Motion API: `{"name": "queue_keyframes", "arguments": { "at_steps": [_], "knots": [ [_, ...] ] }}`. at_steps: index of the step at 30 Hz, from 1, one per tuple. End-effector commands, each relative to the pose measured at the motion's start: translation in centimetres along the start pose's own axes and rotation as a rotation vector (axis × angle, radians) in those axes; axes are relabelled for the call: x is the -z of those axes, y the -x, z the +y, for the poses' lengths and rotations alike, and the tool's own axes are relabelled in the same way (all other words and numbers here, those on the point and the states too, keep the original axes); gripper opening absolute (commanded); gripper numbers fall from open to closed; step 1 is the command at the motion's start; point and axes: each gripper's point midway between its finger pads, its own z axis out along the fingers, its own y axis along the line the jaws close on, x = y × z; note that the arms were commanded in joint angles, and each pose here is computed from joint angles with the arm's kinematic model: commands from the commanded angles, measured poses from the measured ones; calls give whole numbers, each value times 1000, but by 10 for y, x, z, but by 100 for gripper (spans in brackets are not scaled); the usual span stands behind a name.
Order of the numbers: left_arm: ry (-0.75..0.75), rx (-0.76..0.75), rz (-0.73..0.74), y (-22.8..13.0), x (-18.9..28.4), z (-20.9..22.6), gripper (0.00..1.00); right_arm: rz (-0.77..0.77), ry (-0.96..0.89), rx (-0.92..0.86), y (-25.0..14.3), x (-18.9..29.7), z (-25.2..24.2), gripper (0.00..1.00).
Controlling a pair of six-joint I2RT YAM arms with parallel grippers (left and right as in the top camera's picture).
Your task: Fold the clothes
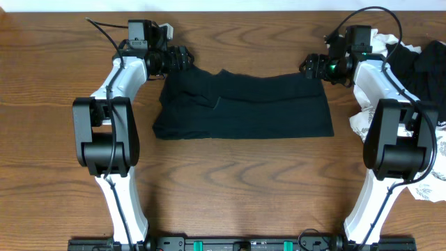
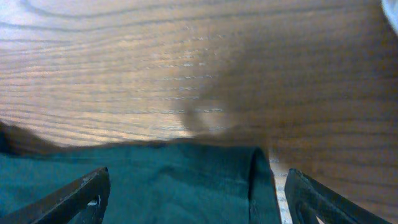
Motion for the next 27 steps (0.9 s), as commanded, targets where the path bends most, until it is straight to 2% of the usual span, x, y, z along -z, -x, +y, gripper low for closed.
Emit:
{"name": "queue_keyframes", "arguments": {
  "at_steps": [1,5,19,20,22,24,26,27],
  "knots": [
    [25,-3,-3,2,-6,11,81,12,16,27,-1,-12,9,89],
    [95,-9,-21,5,-6,23,81,-2,18,32,2,-12,9,88],
    [103,14,36,-17,-30,39,81,-37,25,51,11,-13,13,88],
    [99,13,35,-17,-30,38,79,-41,25,52,12,-13,14,88],
    [98,12,31,-16,-30,38,68,-48,26,55,14,-12,14,88],
    [97,10,27,-15,-30,38,51,-53,27,52,15,-13,14,88],
    [96,8,24,-14,-30,38,29,-52,28,49,15,-13,14,87],
    [96,9,24,-14,-30,38,22,-51,28,49,14,-13,15,87]
  ]
}}
